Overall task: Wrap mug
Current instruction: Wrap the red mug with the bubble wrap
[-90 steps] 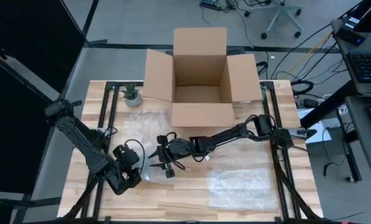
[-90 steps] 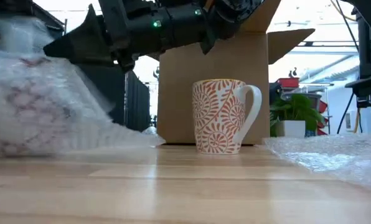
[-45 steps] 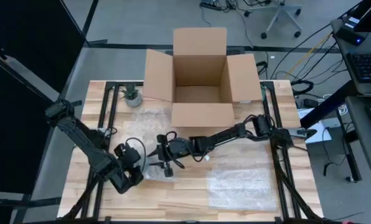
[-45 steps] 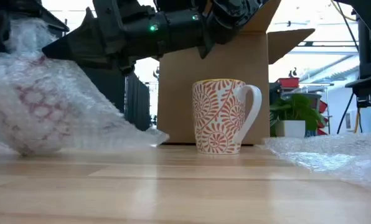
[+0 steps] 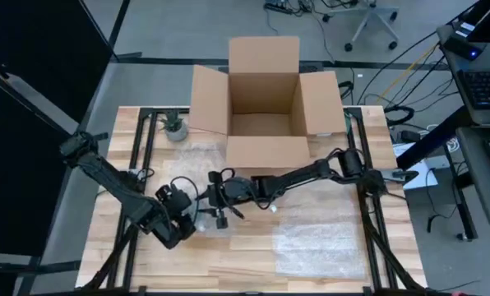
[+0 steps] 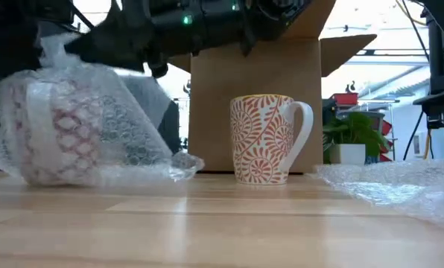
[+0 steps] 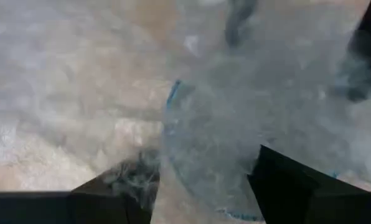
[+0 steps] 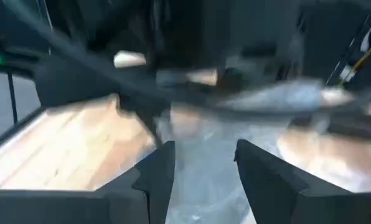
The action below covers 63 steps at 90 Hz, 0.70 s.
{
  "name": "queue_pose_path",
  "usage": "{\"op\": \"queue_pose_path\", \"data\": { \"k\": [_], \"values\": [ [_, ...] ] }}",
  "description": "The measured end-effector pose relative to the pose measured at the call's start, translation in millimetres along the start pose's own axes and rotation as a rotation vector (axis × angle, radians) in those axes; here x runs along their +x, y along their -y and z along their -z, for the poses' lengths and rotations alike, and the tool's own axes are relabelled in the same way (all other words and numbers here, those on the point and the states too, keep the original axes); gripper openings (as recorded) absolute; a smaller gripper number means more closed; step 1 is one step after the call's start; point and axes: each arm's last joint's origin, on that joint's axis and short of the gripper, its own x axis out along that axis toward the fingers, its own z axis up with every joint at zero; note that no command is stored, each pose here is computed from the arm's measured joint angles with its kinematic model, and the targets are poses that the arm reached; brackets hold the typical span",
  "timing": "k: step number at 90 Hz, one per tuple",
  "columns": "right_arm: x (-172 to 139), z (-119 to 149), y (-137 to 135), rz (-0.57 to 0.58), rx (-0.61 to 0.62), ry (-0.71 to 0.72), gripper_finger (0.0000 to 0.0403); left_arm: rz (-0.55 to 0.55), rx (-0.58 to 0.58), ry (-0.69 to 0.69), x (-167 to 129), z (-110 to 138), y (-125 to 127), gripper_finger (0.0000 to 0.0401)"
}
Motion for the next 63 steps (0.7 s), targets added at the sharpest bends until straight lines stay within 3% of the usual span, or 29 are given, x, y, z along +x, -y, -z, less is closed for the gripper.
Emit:
{"op": "queue_pose_path", "data": {
  "k": [24, 63],
  "values": [
    [5.7, 13.3, 1.4, 0.001, 0.002, -0.050, 0.0157, 0.008, -0.004, -0.003, -3.8, -2.6, 1.5, 0.0212],
    [5.6, 14.1, 1.9, 0.003, -0.015, -0.055, 0.0157, 0.021, -0.007, 0.029, -38.3, -22.2, -4.8, 0.0212]
  ]
}}
